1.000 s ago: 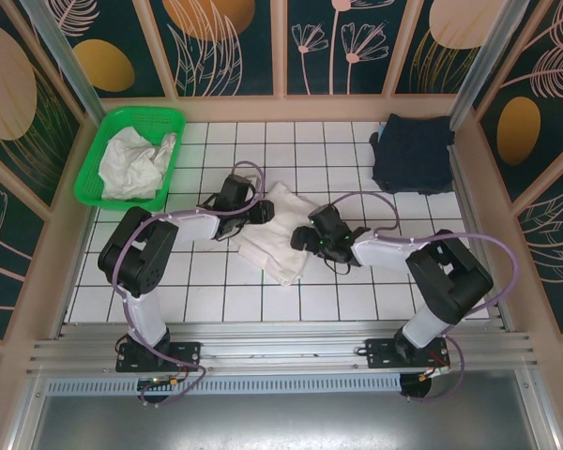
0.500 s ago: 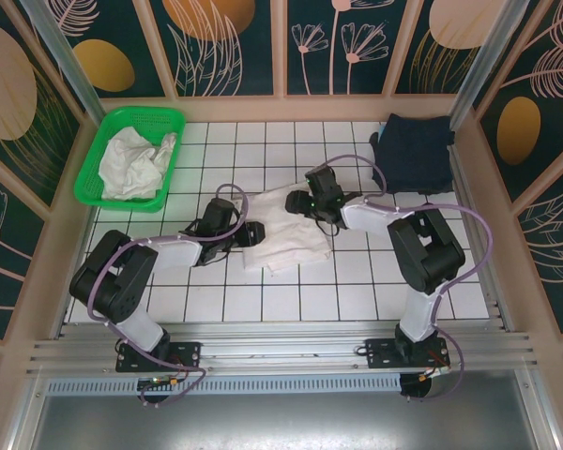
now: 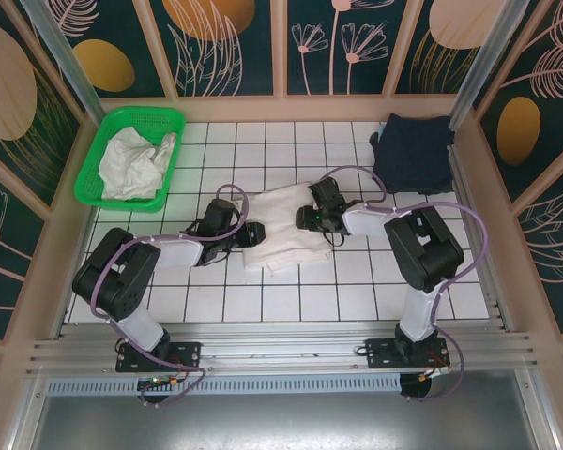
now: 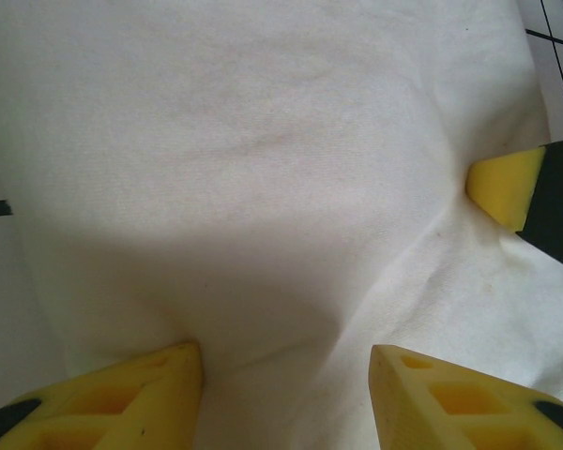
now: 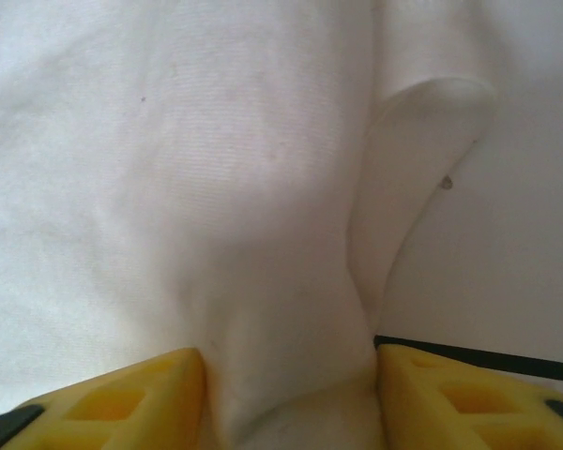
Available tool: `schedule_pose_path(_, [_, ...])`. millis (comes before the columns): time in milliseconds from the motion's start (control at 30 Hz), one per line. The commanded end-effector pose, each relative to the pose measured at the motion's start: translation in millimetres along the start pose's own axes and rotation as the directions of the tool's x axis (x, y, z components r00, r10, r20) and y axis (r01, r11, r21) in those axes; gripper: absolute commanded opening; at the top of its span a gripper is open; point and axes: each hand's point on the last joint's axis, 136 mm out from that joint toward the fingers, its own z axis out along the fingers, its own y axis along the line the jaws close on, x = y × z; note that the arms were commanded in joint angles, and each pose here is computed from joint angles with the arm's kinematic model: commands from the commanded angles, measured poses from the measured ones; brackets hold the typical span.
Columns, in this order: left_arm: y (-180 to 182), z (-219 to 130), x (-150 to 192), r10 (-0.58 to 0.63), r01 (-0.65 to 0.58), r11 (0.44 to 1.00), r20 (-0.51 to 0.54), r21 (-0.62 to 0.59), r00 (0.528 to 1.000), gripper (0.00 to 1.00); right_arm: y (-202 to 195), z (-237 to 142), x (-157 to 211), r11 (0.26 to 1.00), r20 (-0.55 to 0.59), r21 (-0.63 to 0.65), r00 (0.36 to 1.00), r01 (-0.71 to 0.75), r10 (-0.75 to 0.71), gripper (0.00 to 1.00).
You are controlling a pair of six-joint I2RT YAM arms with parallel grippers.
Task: Fold and stack the t-shirts
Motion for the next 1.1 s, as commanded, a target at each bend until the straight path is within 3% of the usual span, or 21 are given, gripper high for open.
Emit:
schedule_pose_path(0, [-4, -2, -10, 0.0, 0.0, 1.0, 0.017, -0.002, 1.0, 0.5, 12, 12, 8, 0.997, -0.05, -0.06, 0.998, 0.038, -0.041, 0.4])
schedule_pose_path(100, [-6, -4, -12, 0.005, -0.005, 1.0, 0.019, -0.002, 1.0, 0.5, 19, 9, -3, 0.996, -0.028, -0.084, 0.999, 0.044, -0.046, 0.32])
schedule_pose_path(367, [-6, -11, -17, 0.02, -0.019, 1.0, 0.04, -0.017, 0.999, 0.51, 9, -19, -32, 0.997, 0.054, 0.013, 0.996, 0.072, -0.073, 0.26])
schedule_pose_path(433, [-6, -11, -17, 0.022, -0.021, 1.0, 0.041, -0.018, 0.999, 0.51, 7, -22, -30, 0.997, 0.059, 0.015, 0.996, 0.07, -0.071, 0.31])
schedule_pose_path(500, [-5, -11, -17, 0.024, -0.023, 0.999, 0.04, -0.025, 0.999, 0.51, -10, -19, -34, 0.998, 0.056, 0.039, 0.998, 0.04, -0.042, 0.47])
schedule_pose_path(533, [-5, -11, -17, 0.027, -0.026, 0.999, 0.04, -0.026, 0.999, 0.51, -13, -15, -32, 0.998, 0.044, 0.042, 0.998, 0.036, -0.038, 0.49])
schedule_pose_path(767, [-4, -13, -17, 0.028, -0.027, 0.999, 0.045, -0.032, 0.999, 0.51, -33, 13, -30, 0.993, -0.006, 0.113, 0.999, 0.032, -0.032, 0.56])
schedule_pose_path(867, [-4, -13, -17, 0.029, -0.028, 0.999, 0.043, -0.034, 0.999, 0.51, -26, 22, -25, 0.998, -0.028, 0.064, 0.999, 0.029, -0.027, 0.56])
schedule_pose_path(1067, [-5, -12, -19, 0.031, -0.03, 0.999, 0.043, -0.03, 0.999, 0.51, -8, 38, -17, 0.999, -0.063, 0.013, 0.997, 0.039, -0.038, 0.42])
